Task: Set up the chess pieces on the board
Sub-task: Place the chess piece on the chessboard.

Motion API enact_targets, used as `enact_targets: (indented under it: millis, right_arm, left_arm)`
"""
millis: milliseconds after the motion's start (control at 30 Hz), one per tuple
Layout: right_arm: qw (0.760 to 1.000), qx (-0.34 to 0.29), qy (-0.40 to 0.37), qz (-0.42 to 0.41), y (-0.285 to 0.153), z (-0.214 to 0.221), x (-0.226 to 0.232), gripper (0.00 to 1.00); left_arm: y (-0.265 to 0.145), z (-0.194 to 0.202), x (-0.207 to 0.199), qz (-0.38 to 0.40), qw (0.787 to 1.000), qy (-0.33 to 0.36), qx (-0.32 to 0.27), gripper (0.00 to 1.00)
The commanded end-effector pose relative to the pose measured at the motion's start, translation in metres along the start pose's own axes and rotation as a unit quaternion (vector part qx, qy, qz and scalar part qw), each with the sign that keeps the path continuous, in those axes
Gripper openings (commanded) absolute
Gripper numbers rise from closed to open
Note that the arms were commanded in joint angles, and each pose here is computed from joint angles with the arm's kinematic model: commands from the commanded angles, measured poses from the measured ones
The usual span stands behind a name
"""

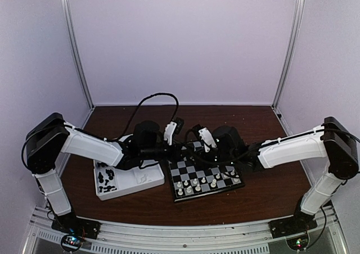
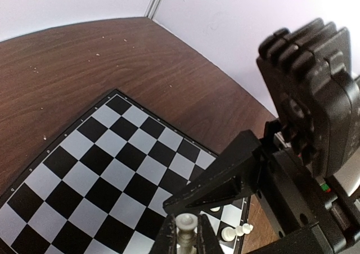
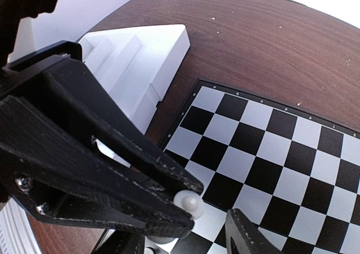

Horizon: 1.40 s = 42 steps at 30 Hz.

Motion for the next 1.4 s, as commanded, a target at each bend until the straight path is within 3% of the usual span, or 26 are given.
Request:
enact_targets:
  millis: [0,300,900,1167,1367]
  right_arm:
    - [1.0,-0.021,0.006,0.013,0.001,-0.008,-0.001,0.48]
    - [1.0,-0.011,0.001,0.025,-0.002,-0.002,-0.005,0.41]
    - [0.999,-0.001,0.0,0.04,-0.005,0.008,-0.011,0.41]
    - [1.0,-0.019,-0.003,0.021,-0.016,0.001,-0.005,0.6]
    - [0.999,-0.028,-0.014,0.032,-0.036,0.0,-0.01,0.63]
  left_arm:
    - [-0.004,-0.018,-0.019,0.034,0.999,0.0,-0.029,0.06]
    - [-0.003,-0.016,-0.017,0.031,0.999,0.0,-0.023,0.06]
    - [-0.001,-0.014,-0.017,0.03,0.999,0.002,-0.017,0.07]
    - [0.003,-0.006,0.003,-0.019,0.999,0.039,-0.006,0.07]
    - [0.008,0.011,0.02,-0.05,0.995,0.087,0.019,0.07]
Point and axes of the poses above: each gripper's point midway between its finger pads, its own y axis out along the fingers, its own x axis along the line the jaws close on, z = x × y, the point moved 3 cm from there along -y, back along the fingers, and after that the axes turned 9 degrees about -y, right-handed, at the moved point
